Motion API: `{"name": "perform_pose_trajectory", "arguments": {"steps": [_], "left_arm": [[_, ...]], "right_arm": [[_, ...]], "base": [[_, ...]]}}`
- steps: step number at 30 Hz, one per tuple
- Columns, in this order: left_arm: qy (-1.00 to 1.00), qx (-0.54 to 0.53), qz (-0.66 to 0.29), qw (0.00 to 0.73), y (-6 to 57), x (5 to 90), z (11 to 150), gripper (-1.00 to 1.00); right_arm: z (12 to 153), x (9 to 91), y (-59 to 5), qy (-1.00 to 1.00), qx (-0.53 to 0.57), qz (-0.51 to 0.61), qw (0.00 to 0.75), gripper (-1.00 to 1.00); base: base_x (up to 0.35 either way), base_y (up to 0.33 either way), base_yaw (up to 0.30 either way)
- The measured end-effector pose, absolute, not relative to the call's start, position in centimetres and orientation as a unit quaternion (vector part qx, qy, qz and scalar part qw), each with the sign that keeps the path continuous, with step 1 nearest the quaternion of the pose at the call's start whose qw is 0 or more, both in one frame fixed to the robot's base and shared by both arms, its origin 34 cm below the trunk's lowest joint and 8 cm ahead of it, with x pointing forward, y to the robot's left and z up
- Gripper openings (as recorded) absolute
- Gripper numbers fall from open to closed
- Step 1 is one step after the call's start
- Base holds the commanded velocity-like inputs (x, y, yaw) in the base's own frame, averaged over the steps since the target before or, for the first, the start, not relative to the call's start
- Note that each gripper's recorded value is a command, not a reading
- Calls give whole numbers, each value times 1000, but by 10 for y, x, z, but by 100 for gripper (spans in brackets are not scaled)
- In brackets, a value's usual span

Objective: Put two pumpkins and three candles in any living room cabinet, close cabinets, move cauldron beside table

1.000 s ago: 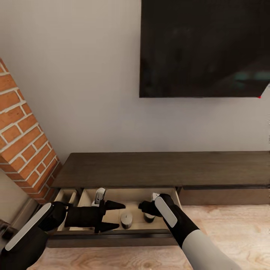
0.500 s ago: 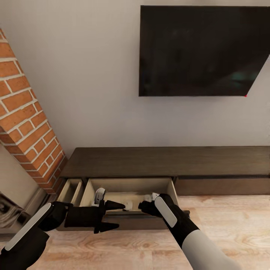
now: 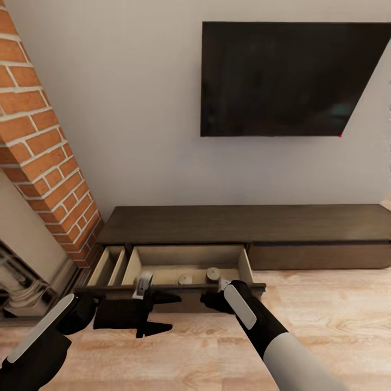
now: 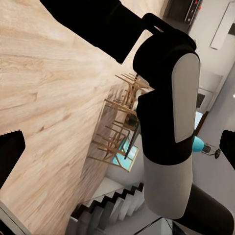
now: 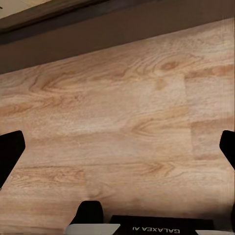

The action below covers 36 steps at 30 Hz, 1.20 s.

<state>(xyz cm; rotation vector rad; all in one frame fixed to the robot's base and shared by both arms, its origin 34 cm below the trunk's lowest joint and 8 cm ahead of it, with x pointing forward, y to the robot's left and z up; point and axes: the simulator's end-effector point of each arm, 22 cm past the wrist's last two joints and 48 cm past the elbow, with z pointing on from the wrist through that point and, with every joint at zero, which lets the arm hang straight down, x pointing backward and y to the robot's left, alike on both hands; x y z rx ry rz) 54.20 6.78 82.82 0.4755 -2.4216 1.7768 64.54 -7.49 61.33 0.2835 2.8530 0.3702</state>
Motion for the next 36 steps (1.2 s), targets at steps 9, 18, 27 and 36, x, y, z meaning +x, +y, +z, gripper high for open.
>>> {"name": "perform_pose_trajectory", "arguments": {"steps": [9,18,27,36], "left_arm": [[-797,160,581,51,69,543,825,100],[-820,161,549,28,82,549,798,100],[-848,162,505,11,95,552,757,100],[-852,203,482,-13,129,573,725,100]], "right_arm": [[613,645,-76,979,97,127,125,100],[601,645,-78,979,98,126,126,100],[585,643,-76,979,96,125,126,100],[566,640,-77,980,97,124,122,100]], "base": [[-315,0,0],[-183,0,0],[-120,0,0],[-119,0,0]]}}
